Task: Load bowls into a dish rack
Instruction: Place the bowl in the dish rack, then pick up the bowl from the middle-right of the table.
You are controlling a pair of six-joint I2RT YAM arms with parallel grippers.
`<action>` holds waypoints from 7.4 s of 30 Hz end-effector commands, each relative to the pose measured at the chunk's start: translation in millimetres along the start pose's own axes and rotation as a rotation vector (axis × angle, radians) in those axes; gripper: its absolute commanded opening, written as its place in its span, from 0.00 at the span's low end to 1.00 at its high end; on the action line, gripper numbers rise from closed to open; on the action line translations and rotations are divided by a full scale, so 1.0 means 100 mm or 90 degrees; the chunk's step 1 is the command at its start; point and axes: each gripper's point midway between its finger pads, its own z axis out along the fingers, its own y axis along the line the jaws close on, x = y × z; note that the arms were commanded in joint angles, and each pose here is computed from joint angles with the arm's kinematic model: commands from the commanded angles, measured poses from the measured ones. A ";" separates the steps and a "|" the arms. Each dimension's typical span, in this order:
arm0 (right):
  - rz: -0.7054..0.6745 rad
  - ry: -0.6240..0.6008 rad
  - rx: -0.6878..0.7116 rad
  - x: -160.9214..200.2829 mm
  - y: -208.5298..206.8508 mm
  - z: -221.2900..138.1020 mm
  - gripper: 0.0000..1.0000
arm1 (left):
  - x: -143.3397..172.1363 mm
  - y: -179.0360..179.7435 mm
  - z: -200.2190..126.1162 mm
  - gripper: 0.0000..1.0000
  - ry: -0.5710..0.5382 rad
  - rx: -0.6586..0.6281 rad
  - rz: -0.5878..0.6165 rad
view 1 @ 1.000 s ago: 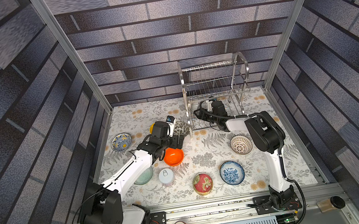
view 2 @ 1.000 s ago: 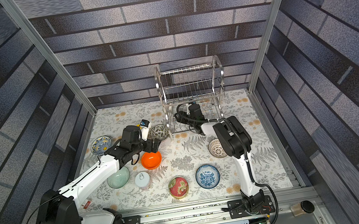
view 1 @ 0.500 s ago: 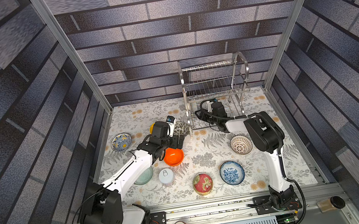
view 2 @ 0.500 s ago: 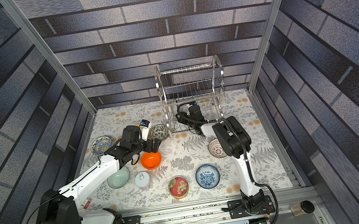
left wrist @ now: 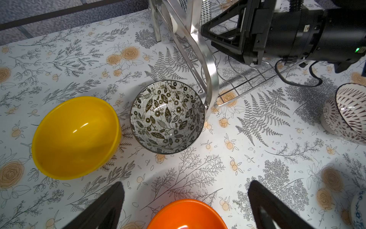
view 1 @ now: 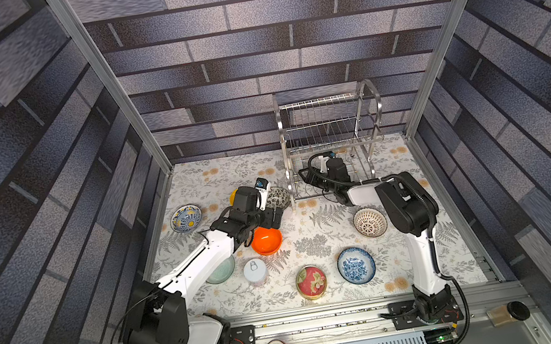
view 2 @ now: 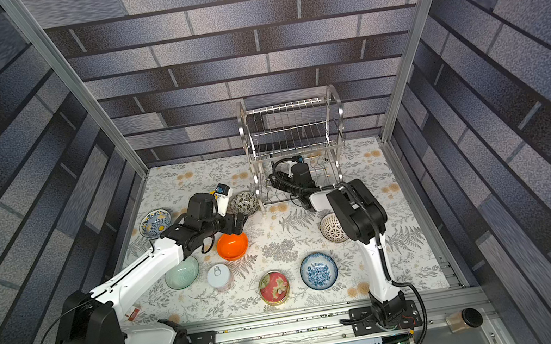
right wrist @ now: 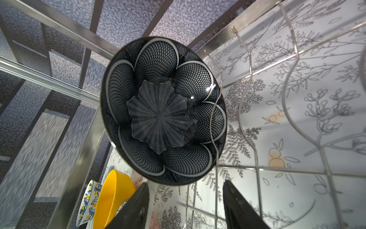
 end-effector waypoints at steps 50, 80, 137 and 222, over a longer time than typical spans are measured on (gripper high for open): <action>0.104 -0.029 -0.093 -0.04 0.40 -1.05 0.61 | -0.25 -0.04 -0.15 1.00 -0.044 0.003 -0.004; -0.012 0.068 0.131 0.65 0.08 -2.27 0.61 | -0.23 -0.16 -0.13 1.00 -0.035 0.011 0.014; -0.306 0.389 0.497 1.10 -0.35 -2.58 0.50 | -0.20 -0.15 -0.13 1.00 -0.025 0.001 0.028; -0.174 0.017 0.162 0.34 0.72 -2.51 0.08 | -0.20 -0.22 -0.41 1.00 -0.068 0.073 0.000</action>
